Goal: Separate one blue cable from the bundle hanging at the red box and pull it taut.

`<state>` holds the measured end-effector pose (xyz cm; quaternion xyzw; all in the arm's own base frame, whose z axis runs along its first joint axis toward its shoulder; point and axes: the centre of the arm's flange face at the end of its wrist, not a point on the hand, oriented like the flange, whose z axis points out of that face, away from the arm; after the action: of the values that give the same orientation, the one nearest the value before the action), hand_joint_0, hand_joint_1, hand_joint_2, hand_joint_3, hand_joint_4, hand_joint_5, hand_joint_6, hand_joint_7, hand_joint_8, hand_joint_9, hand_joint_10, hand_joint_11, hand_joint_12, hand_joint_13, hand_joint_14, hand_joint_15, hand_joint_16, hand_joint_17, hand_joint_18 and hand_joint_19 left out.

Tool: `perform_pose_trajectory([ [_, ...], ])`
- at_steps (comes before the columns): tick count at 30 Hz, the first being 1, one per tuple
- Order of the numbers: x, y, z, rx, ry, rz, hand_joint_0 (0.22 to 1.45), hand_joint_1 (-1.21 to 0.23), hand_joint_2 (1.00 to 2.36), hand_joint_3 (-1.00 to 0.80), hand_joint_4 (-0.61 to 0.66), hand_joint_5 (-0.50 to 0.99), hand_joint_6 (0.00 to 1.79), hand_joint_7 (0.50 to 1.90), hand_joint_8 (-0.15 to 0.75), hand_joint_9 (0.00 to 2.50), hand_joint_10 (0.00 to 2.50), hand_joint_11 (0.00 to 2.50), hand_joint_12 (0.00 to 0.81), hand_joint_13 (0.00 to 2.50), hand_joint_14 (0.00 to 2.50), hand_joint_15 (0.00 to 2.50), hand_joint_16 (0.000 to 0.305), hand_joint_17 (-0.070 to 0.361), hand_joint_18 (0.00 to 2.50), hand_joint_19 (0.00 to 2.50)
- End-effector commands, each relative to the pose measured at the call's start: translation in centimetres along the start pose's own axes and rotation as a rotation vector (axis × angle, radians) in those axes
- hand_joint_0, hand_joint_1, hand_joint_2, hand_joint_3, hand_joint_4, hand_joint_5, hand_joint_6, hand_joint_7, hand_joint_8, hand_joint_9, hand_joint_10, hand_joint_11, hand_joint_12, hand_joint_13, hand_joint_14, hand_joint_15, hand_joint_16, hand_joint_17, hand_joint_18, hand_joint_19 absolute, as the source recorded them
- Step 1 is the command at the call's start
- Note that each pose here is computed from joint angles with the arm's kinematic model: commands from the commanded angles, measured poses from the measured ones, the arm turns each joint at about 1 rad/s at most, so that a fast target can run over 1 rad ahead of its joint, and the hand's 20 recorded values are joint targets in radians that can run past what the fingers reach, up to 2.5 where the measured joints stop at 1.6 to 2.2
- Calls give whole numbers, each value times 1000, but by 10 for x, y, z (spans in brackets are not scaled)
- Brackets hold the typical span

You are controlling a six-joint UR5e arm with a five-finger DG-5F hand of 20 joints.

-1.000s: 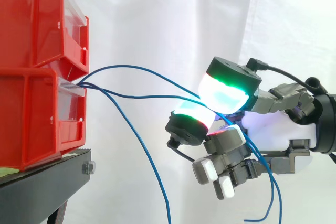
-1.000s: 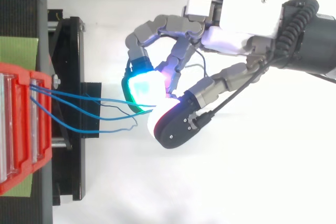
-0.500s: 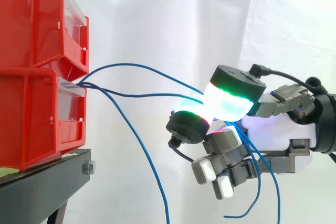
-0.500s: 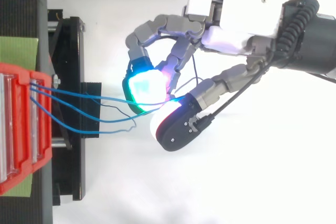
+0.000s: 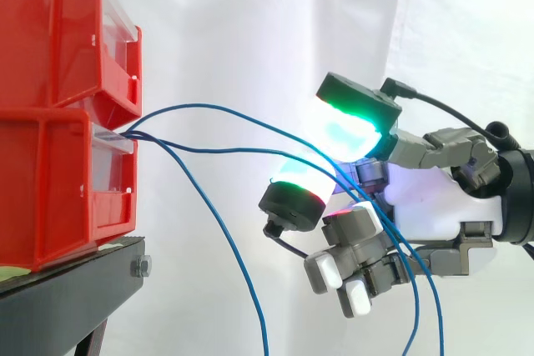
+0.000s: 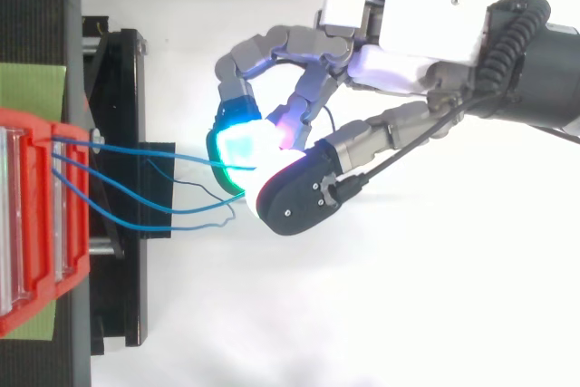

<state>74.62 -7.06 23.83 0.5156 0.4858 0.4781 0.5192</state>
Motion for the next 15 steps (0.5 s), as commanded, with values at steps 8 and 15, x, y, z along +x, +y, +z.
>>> perform_pose_trajectory([
  [8, -1, -1, 0, 1, -1, 0, 595, -769, 1005, -454, 154, -108, 651, 1368, 388, 1069, 27, 946, 429, 899, 25, 713, 58, 131, 901, 656],
  [15, -1, 0, 0, -1, -1, 0, 580, -775, 1025, -175, 145, -156, 794, 1364, 396, 1068, 27, 967, 434, 899, 24, 709, 59, 133, 911, 654],
])
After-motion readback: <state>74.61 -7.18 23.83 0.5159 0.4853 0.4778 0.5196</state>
